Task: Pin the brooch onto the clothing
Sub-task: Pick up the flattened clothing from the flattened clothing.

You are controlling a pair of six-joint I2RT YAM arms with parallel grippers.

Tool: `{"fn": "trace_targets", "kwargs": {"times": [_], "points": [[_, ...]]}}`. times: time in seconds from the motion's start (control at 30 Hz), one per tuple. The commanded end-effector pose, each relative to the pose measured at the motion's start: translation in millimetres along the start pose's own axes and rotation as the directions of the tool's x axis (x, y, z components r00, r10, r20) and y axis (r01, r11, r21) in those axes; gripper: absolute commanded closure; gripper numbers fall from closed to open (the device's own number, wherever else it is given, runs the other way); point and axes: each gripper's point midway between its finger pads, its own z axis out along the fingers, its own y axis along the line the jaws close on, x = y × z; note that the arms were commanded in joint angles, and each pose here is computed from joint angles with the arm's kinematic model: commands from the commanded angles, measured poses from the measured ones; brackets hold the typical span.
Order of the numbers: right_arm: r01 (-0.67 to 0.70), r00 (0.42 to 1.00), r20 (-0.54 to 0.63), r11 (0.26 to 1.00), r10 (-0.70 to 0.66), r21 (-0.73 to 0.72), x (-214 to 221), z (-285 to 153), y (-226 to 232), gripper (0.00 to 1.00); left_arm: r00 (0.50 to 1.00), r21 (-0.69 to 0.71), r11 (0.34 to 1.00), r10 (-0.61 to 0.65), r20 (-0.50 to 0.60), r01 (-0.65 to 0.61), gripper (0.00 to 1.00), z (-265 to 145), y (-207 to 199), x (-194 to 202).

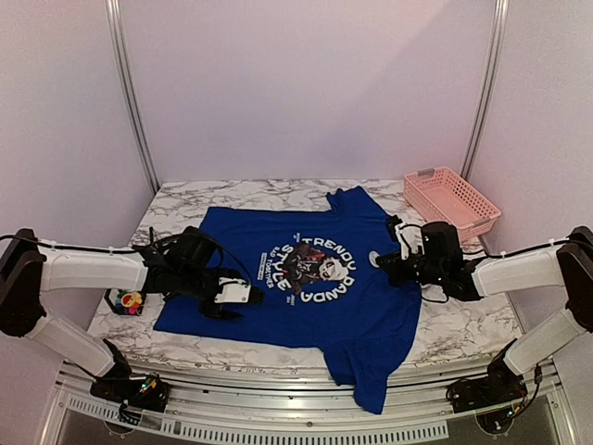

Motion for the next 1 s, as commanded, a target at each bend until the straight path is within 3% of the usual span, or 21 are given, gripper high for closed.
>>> {"fn": "trace_targets", "kwargs": {"times": [0.0, 0.17, 0.3, 0.47, 0.67, 0.8, 0.97], "points": [[0.07, 0.992, 0.098, 0.997, -0.073, 0.028, -15, -7, -5, 1.0, 0.956, 0.098, 0.97, -0.238, 0.17, 0.224, 0.34, 16, 42, -95], [0.04, 0.995, 0.093, 0.997, -0.046, 0.063, -13, -5, -12, 1.0, 0.88, 0.219, 0.896, -0.43, 0.201, 0.387, 0.27, 73, 69, -169], [0.009, 0.994, 0.112, 0.999, -0.013, 0.04, -14, -9, -9, 1.0, 0.872, 0.25, 0.875, -0.461, 0.165, 0.416, 0.19, 113, 69, -192], [0.019, 0.993, 0.119, 1.0, -0.022, 0.024, -13, -14, -6, 1.0, 0.89, 0.152, 0.891, -0.444, 0.105, 0.427, 0.16, 153, 73, -192], [0.028, 0.995, 0.098, 1.0, -0.028, 0.001, -2, -13, -3, 1.0, 0.894, 0.086, 0.892, -0.447, 0.022, 0.443, 0.16, 172, 63, -180], [0.023, 0.996, 0.091, 1.0, -0.023, -0.005, 0, -13, -2, 1.0, 0.821, 0.043, 0.822, -0.563, -0.097, 0.568, 0.16, 182, 53, -154], [0.025, 0.996, 0.084, 1.0, -0.025, -0.004, -1, -13, -2, 1.0, 0.778, 0.098, 0.772, -0.62, -0.1, 0.628, 0.18, 185, 43, -161]]}}
